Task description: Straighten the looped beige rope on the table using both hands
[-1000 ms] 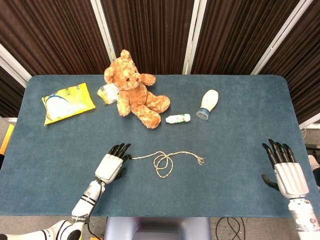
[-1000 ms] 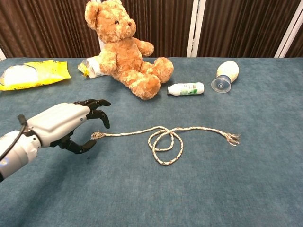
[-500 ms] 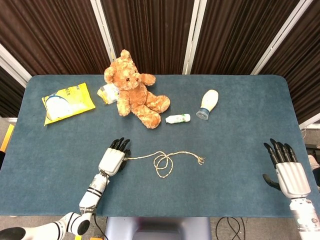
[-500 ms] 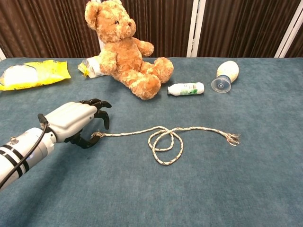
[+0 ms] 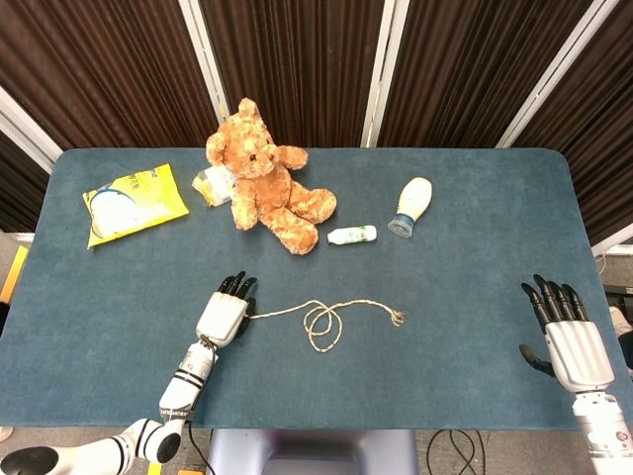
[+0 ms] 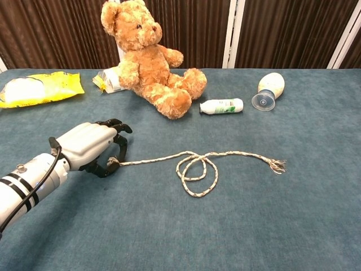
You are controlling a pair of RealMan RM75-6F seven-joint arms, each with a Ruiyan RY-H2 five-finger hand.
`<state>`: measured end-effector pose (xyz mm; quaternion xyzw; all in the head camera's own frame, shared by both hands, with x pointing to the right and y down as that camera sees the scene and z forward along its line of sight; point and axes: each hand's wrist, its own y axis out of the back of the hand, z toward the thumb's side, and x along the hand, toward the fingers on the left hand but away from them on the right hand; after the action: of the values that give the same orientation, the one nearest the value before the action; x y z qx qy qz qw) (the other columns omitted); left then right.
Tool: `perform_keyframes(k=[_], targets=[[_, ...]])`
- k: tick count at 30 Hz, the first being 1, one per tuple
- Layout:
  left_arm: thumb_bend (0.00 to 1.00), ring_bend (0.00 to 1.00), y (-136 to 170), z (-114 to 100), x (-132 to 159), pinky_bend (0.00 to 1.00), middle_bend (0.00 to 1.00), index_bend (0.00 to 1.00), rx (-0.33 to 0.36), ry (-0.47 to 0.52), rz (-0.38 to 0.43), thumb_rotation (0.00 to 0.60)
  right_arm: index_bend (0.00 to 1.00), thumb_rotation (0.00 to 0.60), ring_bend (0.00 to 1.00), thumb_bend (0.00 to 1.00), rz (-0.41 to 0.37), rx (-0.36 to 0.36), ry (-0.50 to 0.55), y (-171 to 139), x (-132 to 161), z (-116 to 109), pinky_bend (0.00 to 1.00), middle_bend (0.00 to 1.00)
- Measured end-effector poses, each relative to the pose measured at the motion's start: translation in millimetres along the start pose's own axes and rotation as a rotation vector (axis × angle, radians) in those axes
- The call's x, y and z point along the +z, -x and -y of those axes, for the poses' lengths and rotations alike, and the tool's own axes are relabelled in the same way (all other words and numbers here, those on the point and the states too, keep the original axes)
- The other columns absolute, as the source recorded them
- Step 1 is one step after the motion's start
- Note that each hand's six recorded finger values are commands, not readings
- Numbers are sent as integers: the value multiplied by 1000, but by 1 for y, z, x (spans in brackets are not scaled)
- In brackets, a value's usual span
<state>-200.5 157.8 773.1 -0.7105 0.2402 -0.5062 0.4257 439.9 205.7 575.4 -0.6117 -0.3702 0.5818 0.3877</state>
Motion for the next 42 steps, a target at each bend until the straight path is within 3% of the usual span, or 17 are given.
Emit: perform_keyframes(k=[8, 14, 21, 23, 34, 42], targets=[[442, 24, -1, -1, -2, 166, 144, 636, -1, -9, -4, 600, 0, 600, 0, 316, -3, 0, -2, 0, 1, 1, 0, 0], [442, 28, 6, -15, -6, 175, 150, 659, 50, -12, 10, 600, 8, 600, 0, 315, -49, -4, -12, 4, 11, 8, 0, 0], [444, 28, 18, -25, -7, 176, 151, 658, 70, -25, 42, 600, 330, 600, 0, 316, -138, 15, -11, 21, 40, 29, 0, 0], [443, 29, 21, -27, -8, 176, 151, 658, 71, -25, 45, 600, 379, 600, 0, 316, -156, 17, -22, 25, 48, 33, 0, 0], [443, 31, 29, -31, -24, 176, 151, 662, 72, -14, 22, 600, 475, 600, 0, 316, -216, 35, -114, 62, 114, 68, 0, 0], [443, 34, 31, -31, -33, 177, 152, 666, 66, -3, 11, 600, 518, 600, 0, 315, -195, 53, -152, 89, 146, 97, 0, 0]])
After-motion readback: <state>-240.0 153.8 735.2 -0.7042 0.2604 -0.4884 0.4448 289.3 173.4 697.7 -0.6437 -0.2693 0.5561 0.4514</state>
